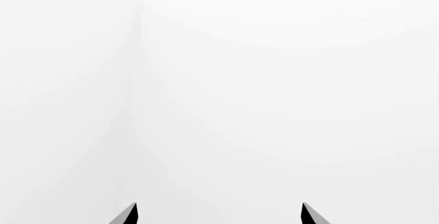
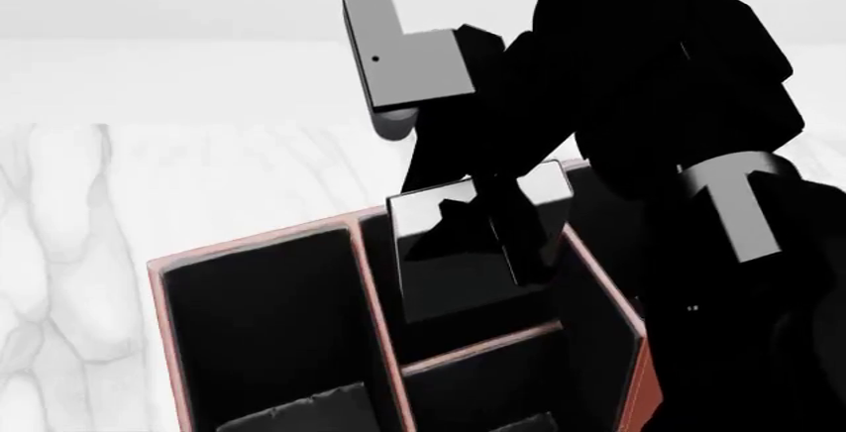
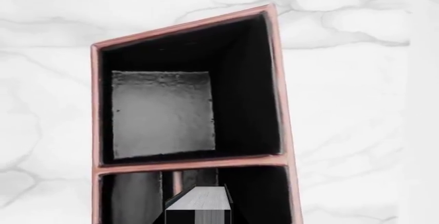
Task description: Pick up the book and place it in the front compartment of the caddy.
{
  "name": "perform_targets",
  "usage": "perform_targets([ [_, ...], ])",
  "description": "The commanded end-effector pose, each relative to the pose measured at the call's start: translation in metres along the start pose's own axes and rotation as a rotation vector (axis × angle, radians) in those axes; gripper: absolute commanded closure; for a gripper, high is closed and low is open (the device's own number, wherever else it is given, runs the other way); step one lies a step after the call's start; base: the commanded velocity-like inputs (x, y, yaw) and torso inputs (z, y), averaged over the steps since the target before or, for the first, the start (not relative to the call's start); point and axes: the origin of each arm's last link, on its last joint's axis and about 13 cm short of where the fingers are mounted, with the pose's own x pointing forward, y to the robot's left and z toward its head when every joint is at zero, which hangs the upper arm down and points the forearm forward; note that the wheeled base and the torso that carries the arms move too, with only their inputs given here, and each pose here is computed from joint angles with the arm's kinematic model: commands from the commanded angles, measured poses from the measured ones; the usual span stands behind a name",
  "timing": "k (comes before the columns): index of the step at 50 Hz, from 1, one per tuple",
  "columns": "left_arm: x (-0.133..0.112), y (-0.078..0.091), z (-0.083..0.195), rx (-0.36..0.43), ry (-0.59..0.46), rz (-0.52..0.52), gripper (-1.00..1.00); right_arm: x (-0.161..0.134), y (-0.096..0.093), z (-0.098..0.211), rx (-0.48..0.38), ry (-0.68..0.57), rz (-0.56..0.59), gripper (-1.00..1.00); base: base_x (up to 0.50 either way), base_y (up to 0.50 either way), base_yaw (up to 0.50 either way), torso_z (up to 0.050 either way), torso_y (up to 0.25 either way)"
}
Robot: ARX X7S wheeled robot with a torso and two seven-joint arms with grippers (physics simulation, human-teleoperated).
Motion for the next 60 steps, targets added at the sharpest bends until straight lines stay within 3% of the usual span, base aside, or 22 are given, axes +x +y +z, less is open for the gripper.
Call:
perform_targets([
  [1, -0.0005, 0.0018, -0.0004, -0.006, -0.016, 0.007, -1.00, 0.0064, -0.0040, 0.0100, -0.029, -0.036, 0.011, 1.00, 0.00, 0.00, 0.00, 0.000, 0.000],
  [23, -0.0006, 0.0023, 0.0007, 0.013, -0.017, 0.008, -1.00, 0.0087, -0.0039, 0.0097, -0.035, -0.021, -0.006, 1.00, 0.00, 0.00, 0.00, 0.000, 0.001],
  [27, -0.0008, 0.0018, 0.0010, 0.042, -0.030, 0.000, -1.00, 0.0084, -0.0040, 0.0100, -0.036, -0.022, -0.016, 1.00, 0.00, 0.00, 0.00, 0.000, -0.178],
  [31, -0.0006, 0.0021, 0.0015, 0.016, -0.026, 0.002, -1.00, 0.0089, -0.0038, 0.0095, -0.035, -0.022, -0.016, 1.00, 0.00, 0.00, 0.00, 0.000, -0.250],
  [46, -0.0015, 0.0017, 0.0008, 0.030, -0.027, 0.002, -1.00, 0.0097, -0.0037, 0.0092, -0.039, -0.015, -0.042, 1.00, 0.00, 0.00, 0.00, 0.000, -0.017],
  [48, -0.0018, 0.0015, 0.0006, 0.059, -0.034, 0.008, -1.00, 0.0099, -0.0036, 0.0091, -0.041, -0.014, -0.047, 1.00, 0.00, 0.00, 0.00, 0.000, -0.250],
  [49, -0.0021, 0.0015, 0.0008, 0.029, -0.030, 0.003, -1.00, 0.0104, -0.0035, 0.0087, -0.042, -0.013, -0.047, 1.00, 0.00, 0.00, 0.00, 0.000, -0.250],
  [60, -0.0025, 0.0024, -0.0007, 0.015, -0.032, 0.012, -1.00, 0.0111, -0.0038, 0.0099, -0.056, -0.003, -0.074, 1.00, 0.00, 0.00, 0.00, 0.000, -0.023],
])
